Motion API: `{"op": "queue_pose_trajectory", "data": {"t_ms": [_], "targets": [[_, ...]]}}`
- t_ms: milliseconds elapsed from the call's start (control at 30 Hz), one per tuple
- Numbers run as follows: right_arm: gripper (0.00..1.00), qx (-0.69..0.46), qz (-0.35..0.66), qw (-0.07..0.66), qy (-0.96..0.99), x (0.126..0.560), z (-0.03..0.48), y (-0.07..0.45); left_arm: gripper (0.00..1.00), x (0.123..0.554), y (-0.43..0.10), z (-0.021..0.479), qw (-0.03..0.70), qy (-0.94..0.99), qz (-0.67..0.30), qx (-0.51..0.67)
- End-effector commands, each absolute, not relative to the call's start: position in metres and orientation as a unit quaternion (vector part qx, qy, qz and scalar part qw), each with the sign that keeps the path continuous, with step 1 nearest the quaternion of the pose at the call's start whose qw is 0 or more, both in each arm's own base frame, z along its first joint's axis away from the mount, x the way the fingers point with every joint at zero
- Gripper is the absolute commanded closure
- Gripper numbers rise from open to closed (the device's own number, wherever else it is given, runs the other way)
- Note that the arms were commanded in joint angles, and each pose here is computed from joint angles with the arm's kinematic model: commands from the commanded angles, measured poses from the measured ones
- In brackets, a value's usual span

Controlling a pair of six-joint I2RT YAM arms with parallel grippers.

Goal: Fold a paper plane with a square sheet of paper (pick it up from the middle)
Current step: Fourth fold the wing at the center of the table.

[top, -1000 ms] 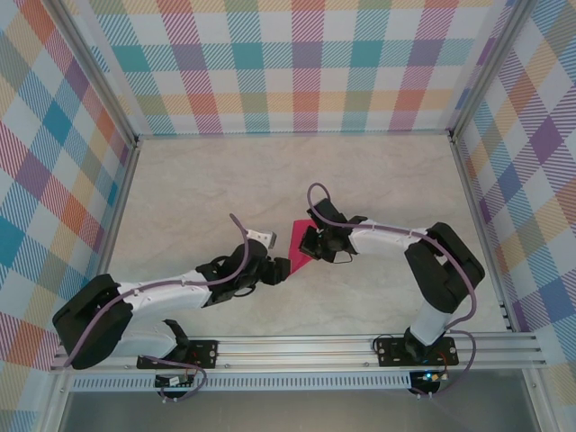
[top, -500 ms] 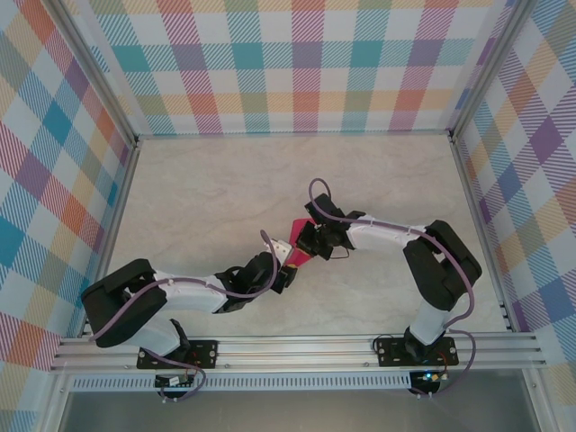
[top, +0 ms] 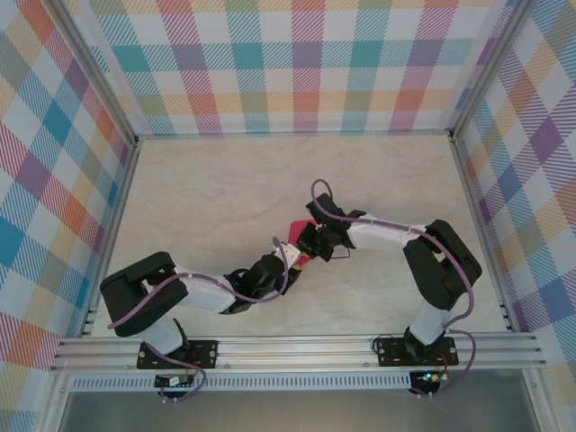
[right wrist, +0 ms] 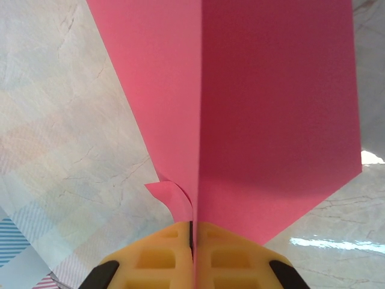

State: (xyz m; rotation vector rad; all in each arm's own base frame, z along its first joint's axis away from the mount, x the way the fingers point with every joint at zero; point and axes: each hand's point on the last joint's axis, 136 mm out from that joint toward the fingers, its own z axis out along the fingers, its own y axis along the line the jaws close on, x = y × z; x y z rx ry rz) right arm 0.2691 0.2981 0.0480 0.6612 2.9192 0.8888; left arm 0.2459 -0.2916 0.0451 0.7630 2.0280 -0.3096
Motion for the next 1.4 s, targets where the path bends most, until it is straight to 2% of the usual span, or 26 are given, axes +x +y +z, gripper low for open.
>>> {"op": "queue_pose_trajectory", "data": {"t_ms": [0,100,233,467,600,900,1167,1367], "targets": [[0.94,0.221,0.291,-0.008,0.931,0.270,0.049,0.303,0.56,0.247,-0.297,0.049,0.473,0.814,-0.126,0.312],[0.93,0.222,0.293,-0.013,0.930,0.270,0.049,0.303,0.63,0.250,-0.297,0.047,0.476,0.816,-0.118,0.308],[0.84,0.219,0.298,-0.008,0.929,0.271,0.053,0.301,0.71,0.253,-0.296,0.045,0.475,0.819,-0.114,0.301],[0.54,0.198,0.309,0.032,0.930,0.279,0.069,0.284,0.82,0.251,-0.290,0.041,0.468,0.831,-0.119,0.277],[0.43,0.157,0.322,0.082,0.930,0.285,0.082,0.273,0.84,0.248,-0.287,0.040,0.460,0.842,-0.137,0.246],[0.43,0.040,0.363,0.147,0.919,0.282,0.097,0.269,0.87,0.242,-0.283,0.038,0.421,0.871,-0.187,0.170],[0.51,-0.011,0.399,0.120,0.909,0.273,0.086,0.284,0.88,0.240,-0.286,0.041,0.377,0.883,-0.252,0.119],[0.57,-0.021,0.399,0.103,0.911,0.274,0.070,0.290,0.90,0.244,-0.286,0.036,0.345,0.895,-0.265,0.097]]}}
